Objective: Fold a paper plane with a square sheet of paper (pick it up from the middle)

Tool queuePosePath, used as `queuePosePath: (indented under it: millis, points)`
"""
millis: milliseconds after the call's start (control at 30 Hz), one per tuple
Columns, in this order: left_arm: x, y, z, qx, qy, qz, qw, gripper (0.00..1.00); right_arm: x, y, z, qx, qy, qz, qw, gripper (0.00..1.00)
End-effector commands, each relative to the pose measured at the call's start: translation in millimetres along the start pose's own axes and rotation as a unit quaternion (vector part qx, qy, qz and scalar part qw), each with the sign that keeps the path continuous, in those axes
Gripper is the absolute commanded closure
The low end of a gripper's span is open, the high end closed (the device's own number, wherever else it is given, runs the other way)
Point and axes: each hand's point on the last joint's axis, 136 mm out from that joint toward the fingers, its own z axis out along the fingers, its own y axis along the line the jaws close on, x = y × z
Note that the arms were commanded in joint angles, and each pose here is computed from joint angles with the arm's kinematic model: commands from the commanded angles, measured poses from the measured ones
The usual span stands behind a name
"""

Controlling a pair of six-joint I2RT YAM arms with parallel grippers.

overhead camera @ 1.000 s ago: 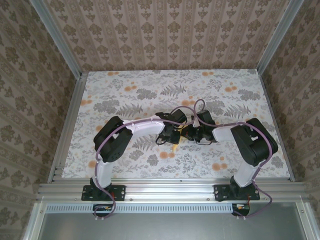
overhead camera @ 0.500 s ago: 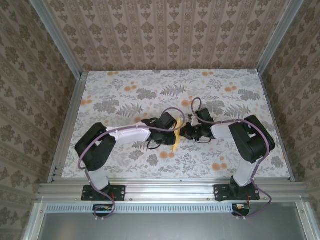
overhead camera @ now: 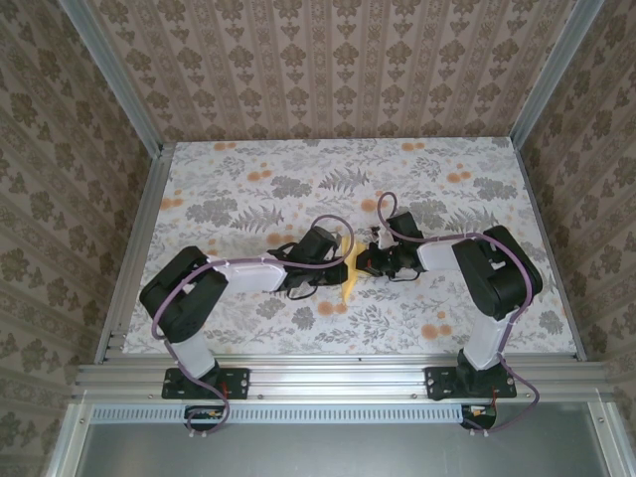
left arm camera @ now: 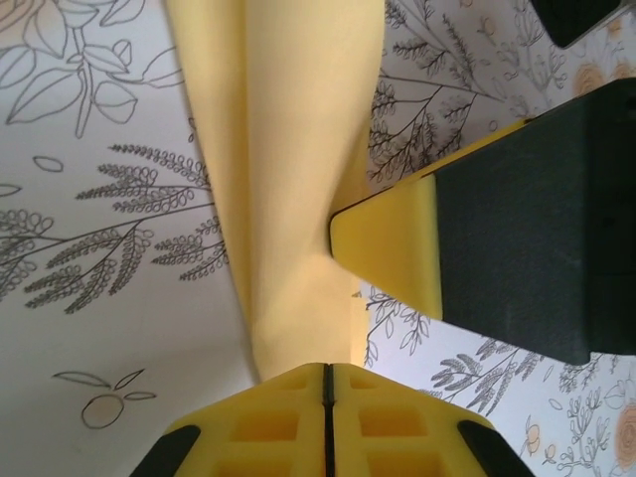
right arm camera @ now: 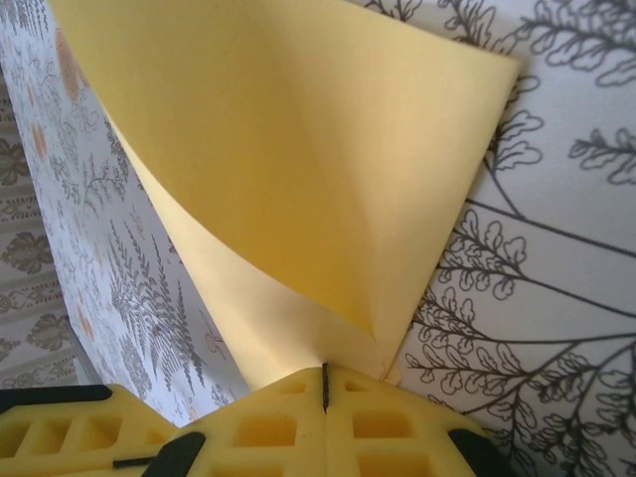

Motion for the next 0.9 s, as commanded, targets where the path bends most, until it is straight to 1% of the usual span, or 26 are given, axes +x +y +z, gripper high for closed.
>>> queuePosePath:
  millis: [0, 267, 467, 600, 767, 867]
  points:
    - [0.0, 4.3, 9.3, -0.004, 0.004, -0.002, 1.0, 0.93, 20.8, -22.1, 11.9, 0.031, 0.041, 0.019, 0.998, 0.94]
    - [16.3, 25.9, 23.3, -0.04, 0.035, -0.012, 0.999, 0.96, 11.6, -8.5, 10.3, 0.014, 0.036, 0.011, 0.999, 0.94]
    - [27.1, 33.7, 26.1, -0.061, 0.054, -0.012, 0.997, 0.98, 1.9, 22.1, -1.2, -0.02, 0.028, -0.004, 0.999, 0.93]
    - [30.9, 36.2, 28.0, -0.069, 0.062, -0.009, 0.996, 0.98, 3.1, 32.9, -3.1, -0.026, 0.031, -0.011, 0.999, 0.92]
    - [31.4, 35.3, 29.9, -0.069, 0.064, -0.006, 0.996, 0.99, 5.5, 15.6, 4.3, 0.008, 0.033, 0.003, 0.999, 0.92]
    - [31.5, 34.1, 28.4, -0.068, 0.063, -0.005, 0.996, 0.99, 7.1, -4.9, 6.2, 0.051, 0.029, 0.017, 0.998, 0.93]
